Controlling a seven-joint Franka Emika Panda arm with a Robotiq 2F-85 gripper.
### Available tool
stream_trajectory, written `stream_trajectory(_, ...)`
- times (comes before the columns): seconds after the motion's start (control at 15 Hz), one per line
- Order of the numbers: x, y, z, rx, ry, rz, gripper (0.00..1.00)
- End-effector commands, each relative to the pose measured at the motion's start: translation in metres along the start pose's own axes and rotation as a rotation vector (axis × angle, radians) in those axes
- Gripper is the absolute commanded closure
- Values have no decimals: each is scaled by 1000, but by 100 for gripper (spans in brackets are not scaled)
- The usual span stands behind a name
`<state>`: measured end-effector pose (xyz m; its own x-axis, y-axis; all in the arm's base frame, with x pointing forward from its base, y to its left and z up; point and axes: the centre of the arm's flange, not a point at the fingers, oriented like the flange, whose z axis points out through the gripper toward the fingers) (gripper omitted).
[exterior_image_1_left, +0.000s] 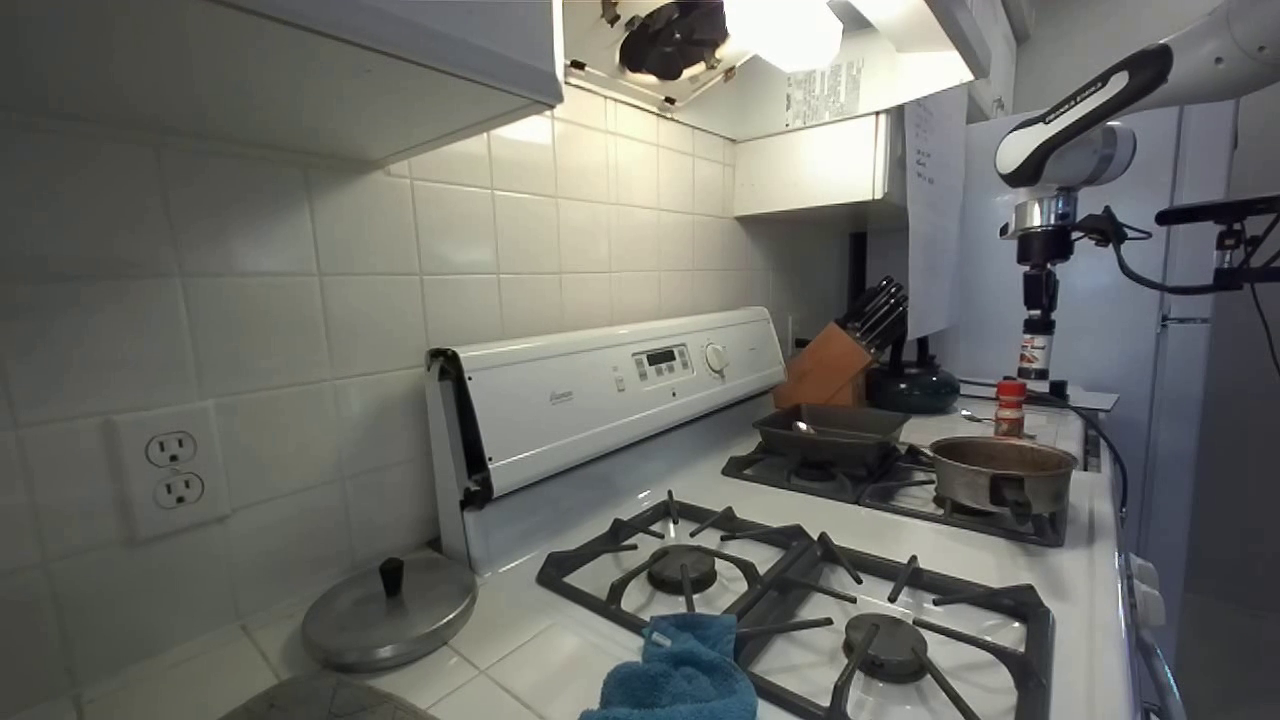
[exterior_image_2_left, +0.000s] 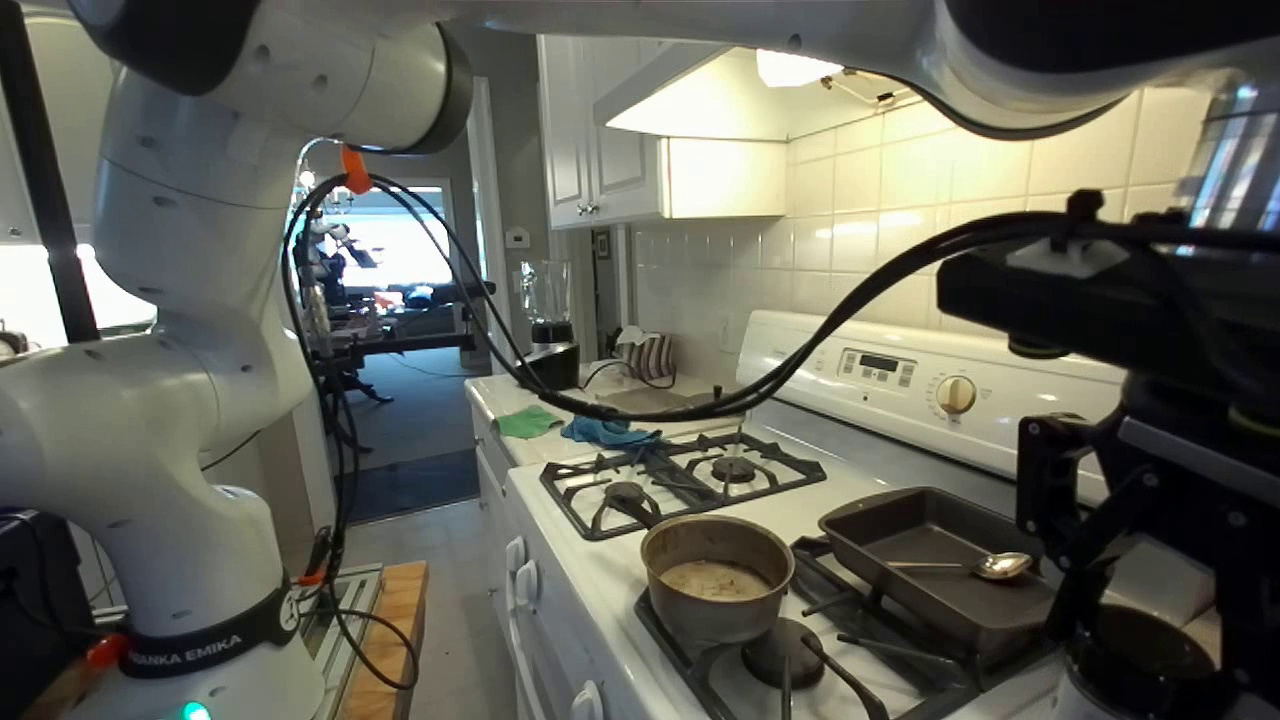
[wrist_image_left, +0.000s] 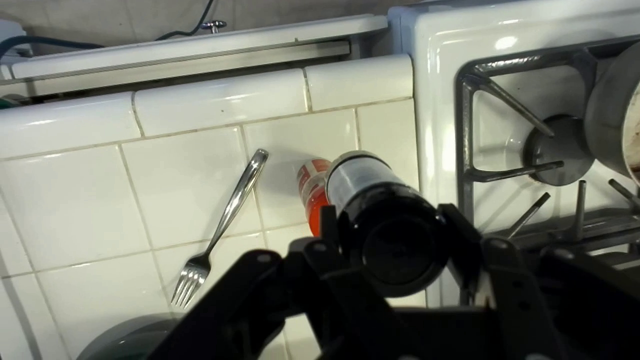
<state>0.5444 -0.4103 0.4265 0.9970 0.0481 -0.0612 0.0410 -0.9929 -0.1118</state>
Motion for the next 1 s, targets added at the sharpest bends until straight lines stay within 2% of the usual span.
stream_trajectory(0.0,15,9,-7,-25,-22,8,73)
stream_trajectory(0.93,39,9,-6,-36,-20,-10,73)
